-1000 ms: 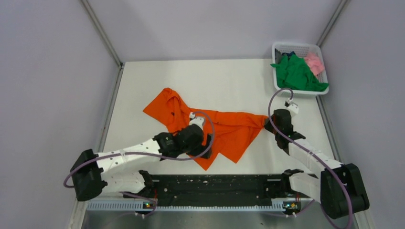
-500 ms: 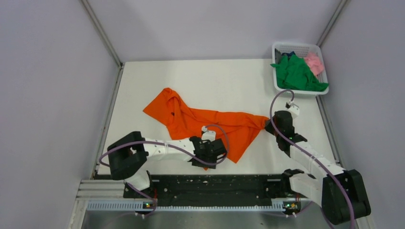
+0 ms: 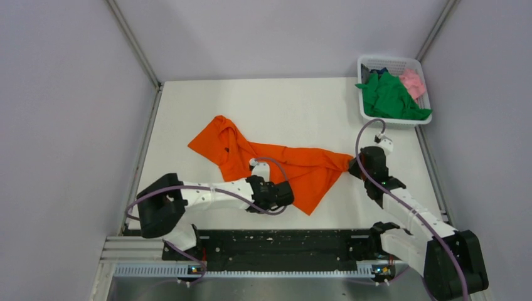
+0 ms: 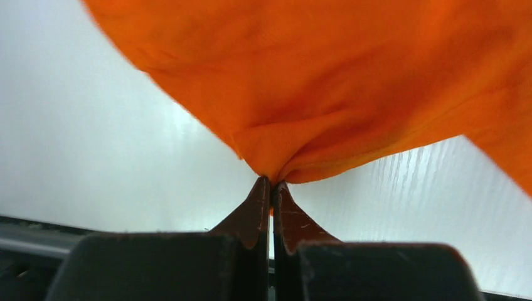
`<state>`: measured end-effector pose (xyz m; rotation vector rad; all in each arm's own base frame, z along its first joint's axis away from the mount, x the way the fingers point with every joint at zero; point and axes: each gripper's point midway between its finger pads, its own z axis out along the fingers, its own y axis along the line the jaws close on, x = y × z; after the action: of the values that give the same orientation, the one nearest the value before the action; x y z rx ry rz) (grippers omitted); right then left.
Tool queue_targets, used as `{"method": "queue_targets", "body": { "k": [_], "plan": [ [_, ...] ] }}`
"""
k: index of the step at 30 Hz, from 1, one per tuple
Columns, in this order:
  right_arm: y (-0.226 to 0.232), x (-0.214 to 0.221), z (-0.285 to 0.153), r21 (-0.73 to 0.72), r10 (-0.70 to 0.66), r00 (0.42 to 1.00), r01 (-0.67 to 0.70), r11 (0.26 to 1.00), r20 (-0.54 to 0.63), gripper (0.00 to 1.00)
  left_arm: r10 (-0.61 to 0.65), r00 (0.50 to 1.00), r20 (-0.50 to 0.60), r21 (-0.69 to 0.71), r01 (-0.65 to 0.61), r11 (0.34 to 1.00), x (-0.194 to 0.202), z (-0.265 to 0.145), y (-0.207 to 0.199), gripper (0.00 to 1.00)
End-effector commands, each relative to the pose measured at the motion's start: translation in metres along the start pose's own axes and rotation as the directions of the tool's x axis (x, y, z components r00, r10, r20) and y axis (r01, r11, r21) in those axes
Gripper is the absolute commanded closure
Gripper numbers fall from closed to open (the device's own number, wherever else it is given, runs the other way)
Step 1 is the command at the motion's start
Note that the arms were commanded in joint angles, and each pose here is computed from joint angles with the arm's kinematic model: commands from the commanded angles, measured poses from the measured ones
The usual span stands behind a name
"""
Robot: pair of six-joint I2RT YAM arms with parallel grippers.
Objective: Fold and stack the t-shirts
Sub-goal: Flatten out the tshirt
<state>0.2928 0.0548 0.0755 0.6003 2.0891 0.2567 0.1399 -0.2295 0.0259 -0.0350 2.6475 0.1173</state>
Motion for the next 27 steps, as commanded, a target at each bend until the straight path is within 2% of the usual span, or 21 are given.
{"method": "queue_targets", "body": {
  "k": [1,2,6,9,11,13,16,18,21,27],
  "plan": [
    [0.035,-0.031,-0.022,-0.139,-0.033,0.999,0.038,0.990,0.036,1.00,-0.106,0.937,0.332,-0.087,0.143,0.986,-0.089,-0.068,0.048,1.00],
    [0.046,-0.039,-0.030,-0.184,-0.035,0.998,0.043,0.982,0.051,1.00,-0.135,0.905,0.404,-0.075,0.180,0.981,-0.109,-0.089,0.061,1.00],
    [0.087,-0.082,-0.081,-0.367,-0.008,0.989,0.063,0.928,0.149,1.00,-0.210,0.794,0.570,-0.010,0.262,0.965,-0.159,-0.164,0.111,1.00],
    [0.111,-0.118,-0.126,-0.461,0.012,0.974,0.097,0.882,0.227,1.00,-0.261,0.721,0.641,0.112,0.248,0.962,-0.191,-0.218,0.133,1.00],
    [0.122,-0.139,-0.157,-0.503,0.025,0.962,0.121,0.855,0.273,1.00,-0.345,0.678,0.649,0.291,0.198,0.936,-0.211,-0.258,0.129,1.00],
    [0.130,-0.160,-0.191,-0.543,0.055,0.940,0.145,0.827,0.336,1.00,-0.399,0.650,0.647,0.481,0.059,0.875,-0.220,-0.294,0.119,1.00],
    [0.134,-0.188,-0.241,-0.588,0.116,0.895,0.180,0.788,0.430,1.00,-0.480,0.585,0.654,0.687,-0.193,0.701,-0.217,-0.354,0.118,1.00],
    [0.135,-0.202,-0.270,-0.606,0.140,0.870,0.205,0.769,0.473,1.00,-0.524,0.562,0.640,0.741,-0.271,0.615,-0.213,-0.384,0.129,1.00],
    [0.140,-0.217,-0.305,-0.631,0.160,0.841,0.248,0.735,0.517,1.00,-0.510,0.557,0.655,0.743,-0.351,0.570,-0.215,-0.411,0.127,1.00],
    [0.151,-0.247,-0.364,-0.653,0.190,0.789,0.319,0.687,0.585,1.00,-0.456,0.558,0.694,0.720,-0.525,0.454,-0.222,-0.471,0.097,1.00]
  ]
}}
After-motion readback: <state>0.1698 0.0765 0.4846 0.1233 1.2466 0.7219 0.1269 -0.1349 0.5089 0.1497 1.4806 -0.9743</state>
